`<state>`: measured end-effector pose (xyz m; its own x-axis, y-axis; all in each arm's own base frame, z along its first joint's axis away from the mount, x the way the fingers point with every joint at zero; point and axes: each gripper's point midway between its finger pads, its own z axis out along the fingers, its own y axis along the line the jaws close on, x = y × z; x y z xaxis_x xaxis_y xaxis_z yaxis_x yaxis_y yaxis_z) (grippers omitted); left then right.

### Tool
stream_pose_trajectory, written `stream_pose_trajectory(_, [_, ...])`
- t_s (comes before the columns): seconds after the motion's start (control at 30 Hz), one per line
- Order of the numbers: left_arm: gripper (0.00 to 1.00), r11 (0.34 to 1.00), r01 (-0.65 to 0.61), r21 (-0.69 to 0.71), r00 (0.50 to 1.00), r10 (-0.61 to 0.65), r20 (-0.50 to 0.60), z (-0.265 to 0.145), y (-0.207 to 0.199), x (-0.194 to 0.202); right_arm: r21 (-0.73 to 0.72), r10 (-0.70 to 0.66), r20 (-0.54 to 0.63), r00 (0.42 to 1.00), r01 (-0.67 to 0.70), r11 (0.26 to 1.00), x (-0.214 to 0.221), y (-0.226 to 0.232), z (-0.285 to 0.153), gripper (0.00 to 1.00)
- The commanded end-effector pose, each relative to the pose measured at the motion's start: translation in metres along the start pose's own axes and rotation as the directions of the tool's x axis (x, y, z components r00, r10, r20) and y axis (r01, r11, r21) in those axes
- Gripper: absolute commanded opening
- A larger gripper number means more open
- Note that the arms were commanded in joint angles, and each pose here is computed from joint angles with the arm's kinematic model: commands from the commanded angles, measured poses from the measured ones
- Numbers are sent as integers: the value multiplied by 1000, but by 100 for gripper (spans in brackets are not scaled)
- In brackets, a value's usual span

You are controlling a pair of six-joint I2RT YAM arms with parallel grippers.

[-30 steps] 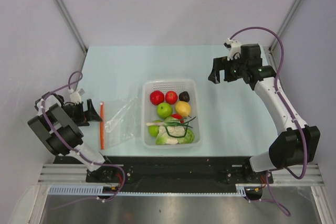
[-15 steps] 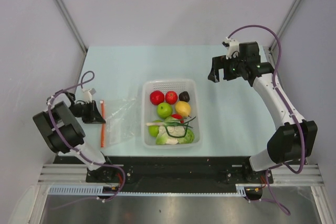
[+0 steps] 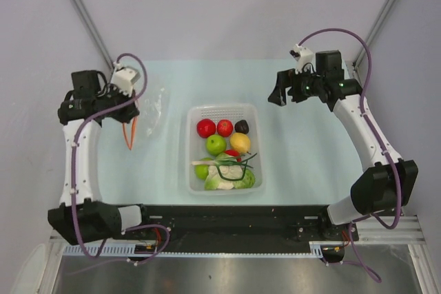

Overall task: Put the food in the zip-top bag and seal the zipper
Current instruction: Pick up the zipper food storage bag at the center of the board, then open the zipper of the food storage bag.

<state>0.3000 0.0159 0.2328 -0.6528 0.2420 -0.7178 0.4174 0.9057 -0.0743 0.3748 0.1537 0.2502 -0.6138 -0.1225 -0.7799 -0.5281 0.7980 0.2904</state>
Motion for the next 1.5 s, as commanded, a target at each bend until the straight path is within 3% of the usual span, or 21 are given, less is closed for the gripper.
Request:
stream_pose_trajectory(0.0, [0,937,-318,-147,915,344,212,-48,-44,-98,-70,-102,142,985,113,991,-52,24,-34,100])
stream_pose_trajectory(0.1, [0,864,-478,-162,791,503,348,-62,-84,-154,-59,-104,200,974,117,991,-76,17,-54,100])
stream_pose_trajectory(0.13, [0,803,-578,-148,716,586,380,-61,-107,-166,-58,-81,208,975,95,994,-80,12,-59,100])
stream_pose_trajectory(0.2, [0,714,-679,-168,623,683,383,-55,-129,-185,-63,-57,251,966,75,995,-94,0,-79,100])
stream_pose_trajectory(0.23, [0,605,-776,-175,510,767,391,-47,-155,-190,-55,-43,285,958,61,997,-105,-5,-93,100])
stream_pose_trajectory(0.3, [0,488,-853,-186,403,842,359,-29,-173,-191,-46,-42,325,945,60,997,-116,-14,-114,100])
stream_pose_trajectory(0.33, [0,360,-910,-205,270,890,368,-23,-195,-193,-36,-56,340,939,72,997,-122,-11,-123,100])
stream_pose_trajectory(0.4, [0,226,-953,-203,148,929,339,0,-208,-179,3,-93,351,932,98,995,-126,-10,-135,100])
stream_pose_trajectory(0.43, [0,113,-957,-267,15,938,345,-1,-224,-185,5,-93,344,934,97,995,-124,-7,-139,100])
stream_pose_trajectory(0.5, [0,12,-961,-276,-86,936,342,14,-234,-173,8,-126,353,927,132,991,-124,5,-148,100])
stream_pose_trajectory(0.53, [0,-93,-945,-315,-211,906,367,10,-247,-173,9,-135,350,927,141,990,-122,11,-151,100])
stream_pose_trajectory(0.6, [0,-164,-928,-335,-292,878,379,18,-255,-160,23,-194,353,915,199,980,-121,28,-154,100])
stream_pose_trajectory(0.63, [0,-194,-887,-418,-363,854,372,12,-265,-171,48,-218,351,911,215,975,-120,33,-155,100])
stream_pose_trajectory(0.7, [0,-240,-857,-457,-425,831,360,15,-273,-163,48,-276,342,898,277,960,-118,51,-151,100])
stream_pose_trajectory(0.73, [0,-286,-815,-504,-490,805,334,11,-281,-166,39,-305,337,891,311,950,-115,69,-147,100])
stream_pose_trajectory(0.83, [0,-356,-765,-537,-574,755,317,10,-295,-158,1,-340,335,879,360,933,-114,97,-136,97])
stream_pose_trajectory(0.93, [0,-403,-743,-534,-618,719,318,9,-307,-154,-80,-327,330,885,371,925,-110,120,-124,90])
stream_pose_trajectory(1.1, [0,-433,-726,-535,-649,689,322,5,-321,-161,-139,-393,287,873,444,885,-96,156,-96,79])
stream_pose_trajectory(1.3, [0,-468,-706,-532,-677,667,312,8,-328,-159,-164,-466,246,850,510,844,-80,181,-77,75])
stream_pose_trajectory(1.47, [0,-463,-700,-544,-681,661,314,3,-331,-158,-51,-503,192,842,521,852,-76,162,-60,68])
